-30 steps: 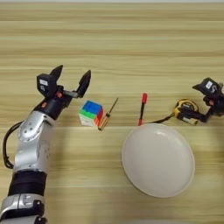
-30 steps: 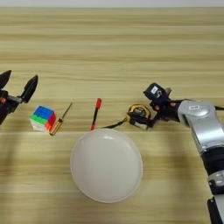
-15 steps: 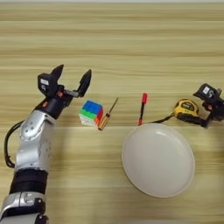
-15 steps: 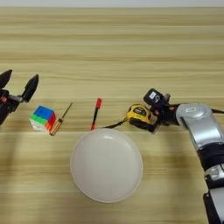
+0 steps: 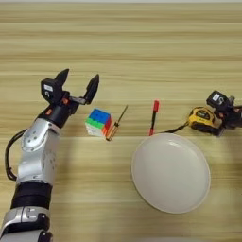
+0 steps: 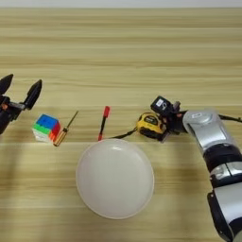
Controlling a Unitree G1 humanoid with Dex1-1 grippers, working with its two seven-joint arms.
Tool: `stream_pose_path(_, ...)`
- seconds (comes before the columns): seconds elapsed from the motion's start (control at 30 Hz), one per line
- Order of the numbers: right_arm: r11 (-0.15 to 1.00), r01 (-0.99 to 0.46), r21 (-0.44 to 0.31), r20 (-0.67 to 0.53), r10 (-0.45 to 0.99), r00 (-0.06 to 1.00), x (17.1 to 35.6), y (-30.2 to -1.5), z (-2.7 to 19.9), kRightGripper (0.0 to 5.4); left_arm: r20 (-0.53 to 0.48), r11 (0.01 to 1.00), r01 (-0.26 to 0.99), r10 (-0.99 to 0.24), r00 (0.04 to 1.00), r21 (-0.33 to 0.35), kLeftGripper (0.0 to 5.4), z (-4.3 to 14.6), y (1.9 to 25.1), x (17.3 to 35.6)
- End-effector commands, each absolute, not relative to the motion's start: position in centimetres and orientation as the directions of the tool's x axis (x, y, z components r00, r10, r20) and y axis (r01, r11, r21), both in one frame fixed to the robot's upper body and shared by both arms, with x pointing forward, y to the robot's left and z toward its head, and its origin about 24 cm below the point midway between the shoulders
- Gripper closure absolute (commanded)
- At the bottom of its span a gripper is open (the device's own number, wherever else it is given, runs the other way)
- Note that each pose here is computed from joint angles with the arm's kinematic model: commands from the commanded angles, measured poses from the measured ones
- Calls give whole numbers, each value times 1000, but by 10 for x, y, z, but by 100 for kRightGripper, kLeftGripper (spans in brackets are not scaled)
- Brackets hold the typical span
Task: Move the objects on the table
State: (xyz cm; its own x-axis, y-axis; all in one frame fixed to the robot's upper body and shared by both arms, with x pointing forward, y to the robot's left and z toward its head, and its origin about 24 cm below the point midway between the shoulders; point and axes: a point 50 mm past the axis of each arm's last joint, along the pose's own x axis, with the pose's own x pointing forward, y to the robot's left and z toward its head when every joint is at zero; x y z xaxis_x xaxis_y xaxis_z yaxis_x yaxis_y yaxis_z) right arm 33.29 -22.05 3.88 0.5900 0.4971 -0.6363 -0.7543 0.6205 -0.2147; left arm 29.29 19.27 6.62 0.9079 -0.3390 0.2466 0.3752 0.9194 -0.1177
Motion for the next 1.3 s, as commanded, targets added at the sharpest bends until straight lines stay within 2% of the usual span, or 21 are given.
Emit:
stream_pose_path(0.03, 608, -764, -216, -649, 495, 577, 335, -220, 39, 0, 254, 918, 381, -345, 904, -108, 4, 67, 190, 293)
stream_pose_path(0.27, 603, -765, -224, -677, 468, 568, 336, -218, 32, 0, 256, 918, 382, -347, 903, -106, 4, 67, 189, 293)
stream_pose_path(0.77, 608, -770, -194, -727, 438, 529, 338, -215, 20, 0, 259, 918, 382, -346, 902, -103, 4, 67, 189, 293)
stream_pose_path(1.1, 619, -763, -187, -731, 432, 529, 339, -215, 18, 107, 260, 918, 382, -346, 901, -102, 0, 68, 189, 293)
stream_pose_path(1.3, 614, -767, -187, -735, 430, 524, 338, -214, 17, 109, 260, 918, 382, -347, 901, -101, 0, 68, 188, 293)
